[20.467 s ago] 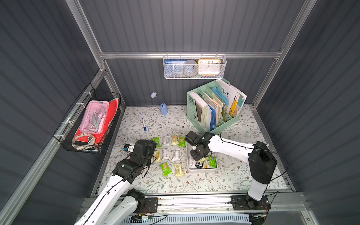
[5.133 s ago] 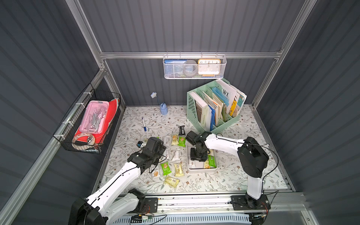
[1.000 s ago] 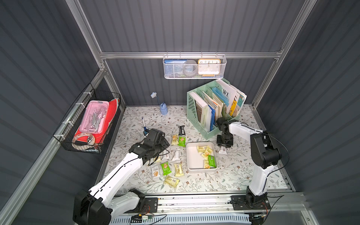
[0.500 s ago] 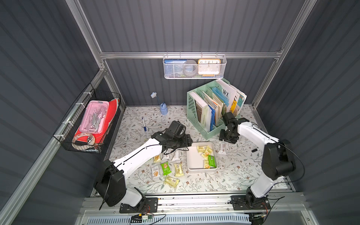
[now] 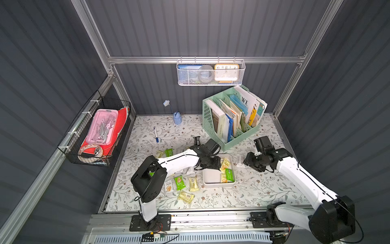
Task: Take the cookies out of the storage box
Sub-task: Place the cookie at the center of the board, then pick up the cookie from the storage box.
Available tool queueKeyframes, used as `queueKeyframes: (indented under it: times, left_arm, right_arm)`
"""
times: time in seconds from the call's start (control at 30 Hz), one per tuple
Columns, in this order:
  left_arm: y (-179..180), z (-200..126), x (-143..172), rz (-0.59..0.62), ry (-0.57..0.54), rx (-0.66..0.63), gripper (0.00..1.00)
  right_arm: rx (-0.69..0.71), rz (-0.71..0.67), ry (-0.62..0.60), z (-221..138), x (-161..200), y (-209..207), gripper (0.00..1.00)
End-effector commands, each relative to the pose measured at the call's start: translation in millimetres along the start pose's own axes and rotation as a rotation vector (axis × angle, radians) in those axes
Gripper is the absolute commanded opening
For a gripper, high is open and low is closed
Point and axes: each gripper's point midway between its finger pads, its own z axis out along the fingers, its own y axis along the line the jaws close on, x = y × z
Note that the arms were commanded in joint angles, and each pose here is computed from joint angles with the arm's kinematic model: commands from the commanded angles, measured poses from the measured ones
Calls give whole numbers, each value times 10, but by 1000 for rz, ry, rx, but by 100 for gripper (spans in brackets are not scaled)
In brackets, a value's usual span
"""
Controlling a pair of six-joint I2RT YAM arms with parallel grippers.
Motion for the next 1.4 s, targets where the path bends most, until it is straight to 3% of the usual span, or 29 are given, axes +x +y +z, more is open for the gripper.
queueKeyframes:
  times: [0.0,0.4,0.77,1.1,1.37]
  left_arm:
    - [-92,68,-95,48,-14,30,57]
    - [-155,423,-3,77,50,102,48]
    - [-139,592,32,44,68,116,27]
    - [-138,542,-26,29,41,104,4]
    - [-129,210,-127,31,-34,68,0]
  right_arm:
    - [-28,48,19,-58,134,-32,53]
    - [19,22,-18,-207,189,-193,54]
    - [36,12,-33,-237,221,-268,55]
    - [35,-5,-31,-255,245,-281,55]
    - [4,-6,-34,-268,206,-197,56]
